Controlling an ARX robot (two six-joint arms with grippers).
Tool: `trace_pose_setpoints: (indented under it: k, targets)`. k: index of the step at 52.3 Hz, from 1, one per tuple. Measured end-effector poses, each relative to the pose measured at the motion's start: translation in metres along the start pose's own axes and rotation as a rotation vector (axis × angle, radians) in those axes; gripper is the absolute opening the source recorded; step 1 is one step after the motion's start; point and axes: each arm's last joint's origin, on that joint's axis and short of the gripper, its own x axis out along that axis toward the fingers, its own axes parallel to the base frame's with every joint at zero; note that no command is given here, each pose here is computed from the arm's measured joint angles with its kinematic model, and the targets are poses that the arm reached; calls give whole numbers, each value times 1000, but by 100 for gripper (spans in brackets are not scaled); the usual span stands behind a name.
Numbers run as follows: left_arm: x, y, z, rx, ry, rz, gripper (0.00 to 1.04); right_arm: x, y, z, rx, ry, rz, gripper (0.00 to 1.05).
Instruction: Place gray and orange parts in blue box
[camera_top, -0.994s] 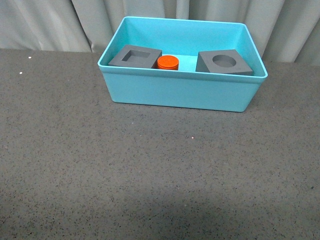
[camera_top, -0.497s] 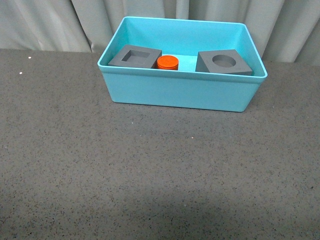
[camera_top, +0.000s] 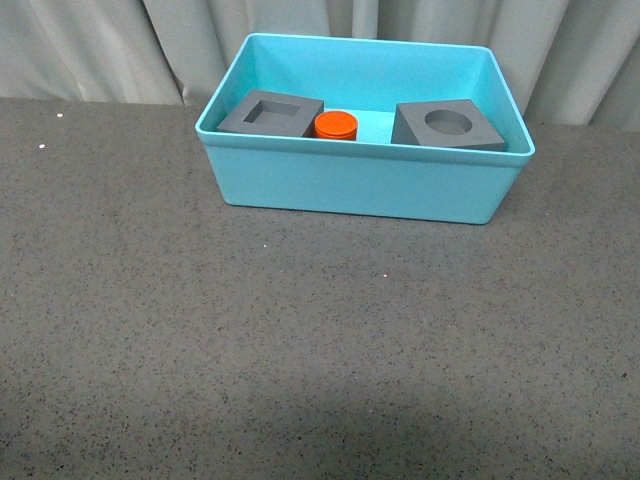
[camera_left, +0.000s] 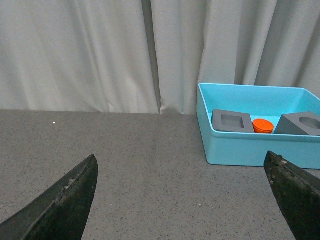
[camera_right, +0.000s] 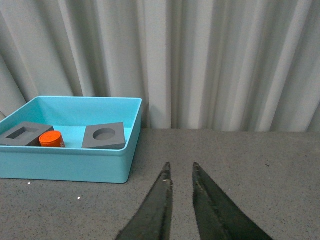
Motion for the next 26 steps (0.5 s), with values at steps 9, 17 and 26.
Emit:
trace_pose_setpoints:
  k: [9, 17, 26]
  targets:
    - [0, 0, 0, 0, 0, 0, 98, 0, 0, 0, 0, -1, 0, 51]
    - [0, 0, 0, 0, 0, 0, 98, 0, 0, 0, 0, -1, 0, 80]
    - [0, 0, 0, 0, 0, 0, 98, 0, 0, 0, 0, -1, 0, 95]
